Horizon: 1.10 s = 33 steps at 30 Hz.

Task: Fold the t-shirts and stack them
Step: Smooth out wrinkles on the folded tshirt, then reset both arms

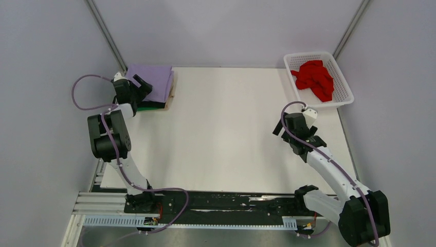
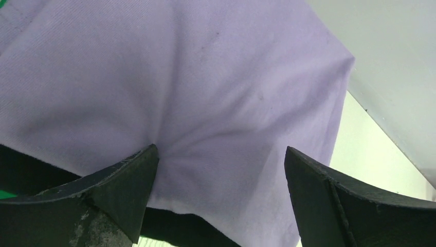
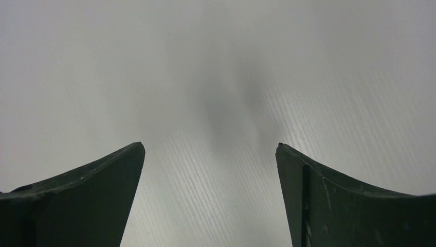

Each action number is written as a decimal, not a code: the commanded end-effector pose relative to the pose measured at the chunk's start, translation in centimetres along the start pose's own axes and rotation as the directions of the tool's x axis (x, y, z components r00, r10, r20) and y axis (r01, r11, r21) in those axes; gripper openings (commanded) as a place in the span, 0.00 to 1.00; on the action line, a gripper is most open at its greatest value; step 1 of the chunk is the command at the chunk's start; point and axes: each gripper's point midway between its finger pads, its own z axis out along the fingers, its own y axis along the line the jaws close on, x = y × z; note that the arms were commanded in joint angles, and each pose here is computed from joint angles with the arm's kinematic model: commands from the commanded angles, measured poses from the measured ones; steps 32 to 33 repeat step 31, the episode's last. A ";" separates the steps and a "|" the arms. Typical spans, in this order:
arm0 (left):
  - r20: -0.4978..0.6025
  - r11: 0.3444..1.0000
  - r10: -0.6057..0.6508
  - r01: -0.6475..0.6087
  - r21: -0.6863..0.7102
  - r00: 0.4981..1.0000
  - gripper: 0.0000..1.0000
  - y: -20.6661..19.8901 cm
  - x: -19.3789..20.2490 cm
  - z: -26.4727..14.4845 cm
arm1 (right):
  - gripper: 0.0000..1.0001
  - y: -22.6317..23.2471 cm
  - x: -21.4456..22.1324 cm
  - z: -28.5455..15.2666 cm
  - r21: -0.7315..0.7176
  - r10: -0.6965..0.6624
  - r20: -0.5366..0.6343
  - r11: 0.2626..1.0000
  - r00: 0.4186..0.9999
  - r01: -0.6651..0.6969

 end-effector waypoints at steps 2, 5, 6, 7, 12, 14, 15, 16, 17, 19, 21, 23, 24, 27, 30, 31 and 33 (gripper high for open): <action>0.042 0.999 0.036 -0.036 -0.010 0.998 1.00 -2.0 -3.9 -2.8 | 1.00 1.6 -2.5 -0.7 -0.046 0.065 0.047 0.997 0.997 -0.063; 0.143 0.997 0.066 -0.069 0.020 0.988 1.00 -5.1 -8.2 -6.4 | 1.00 1.7 -3.5 -1.5 -0.064 0.101 0.078 0.993 0.992 -0.097; 0.157 0.996 0.079 -0.084 0.022 0.984 1.00 -5.7 -8.9 -7.3 | 1.00 1.7 -3.8 -1.8 -0.071 0.117 0.091 0.991 0.989 -0.110; 0.173 0.996 0.086 -0.091 0.024 0.981 1.00 -6.7 -9.8 -9.3 | 1.00 1.7 -4.1 -2.2 -0.079 0.129 0.104 0.989 0.986 -0.121; 0.143 0.990 0.141 -0.136 -0.044 0.980 1.00 -6.8 -7.8 -17.0 | 1.00 1.6 -4.9 -3.6 -0.128 0.160 0.141 0.981 0.977 -0.142; 0.121 0.986 0.157 -0.149 -0.076 0.980 1.00 -5.9 -5.3 -19.7 | 1.00 1.4 -4.6 -3.8 -0.134 0.181 0.142 0.978 0.973 -0.163; 0.139 0.986 0.158 -0.148 -0.077 0.978 1.00 -5.9 -5.0 -21.4 | 1.00 1.2 -4.4 -3.9 -0.136 0.196 0.139 0.975 0.971 -0.177; 0.058 0.985 0.148 -0.141 -0.101 0.987 1.00 -4.2 -1.7 -21.6 | 1.00 1.2 -4.1 -3.9 -0.141 0.205 0.133 0.972 0.970 -0.186; 0.053 0.987 0.146 -0.141 -0.077 0.988 1.00 -4.4 -0.7 -22.7 | 1.00 1.2 -3.8 -3.8 -0.144 0.212 0.125 0.970 0.969 -0.194; 0.001 0.989 0.145 -0.145 -0.018 0.989 1.00 -4.0 2.9 -23.6 | 1.00 1.2 -3.1 -3.8 -0.154 0.222 0.108 0.967 0.969 -0.204; -0.005 0.988 0.154 -0.154 0.023 0.988 1.00 -3.7 4.8 -24.3 | 1.00 1.2 -2.6 -3.7 -0.161 0.221 0.094 0.965 0.971 -0.205; -0.007 0.987 0.160 -0.160 0.019 0.987 1.00 -3.0 5.8 -24.7 | 1.00 1.0 -2.3 -3.7 -0.158 0.224 0.093 0.965 0.970 -0.208; -0.012 0.987 0.159 -0.159 0.020 0.987 1.00 -2.7 6.4 -24.7 | 1.00 0.9 -2.3 -3.5 -0.152 0.223 0.094 0.966 0.970 -0.208; -0.021 0.985 0.168 -0.167 0.047 0.986 1.00 -2.9 6.8 -24.9 | 1.00 0.9 -2.2 -3.3 -0.143 0.198 0.091 0.973 0.976 -0.184; 0.000 0.984 0.175 -0.175 0.043 0.985 1.00 -3.0 6.4 -25.4 | 1.00 1.6 -2.6 -3.6 -0.168 0.162 0.083 0.975 0.983 -0.146; 0.005 0.984 0.173 -0.173 0.041 0.985 1.00 -2.9 6.4 -25.4 | 1.00 1.7 -2.7 -3.6 -0.167 0.165 0.085 0.975 0.983 -0.149; 0.005 0.984 0.173 -0.173 0.041 0.985 1.00 -2.9 6.4 -25.4 | 1.00 1.7 -2.7 -3.6 -0.167 0.165 0.085 0.975 0.983 -0.149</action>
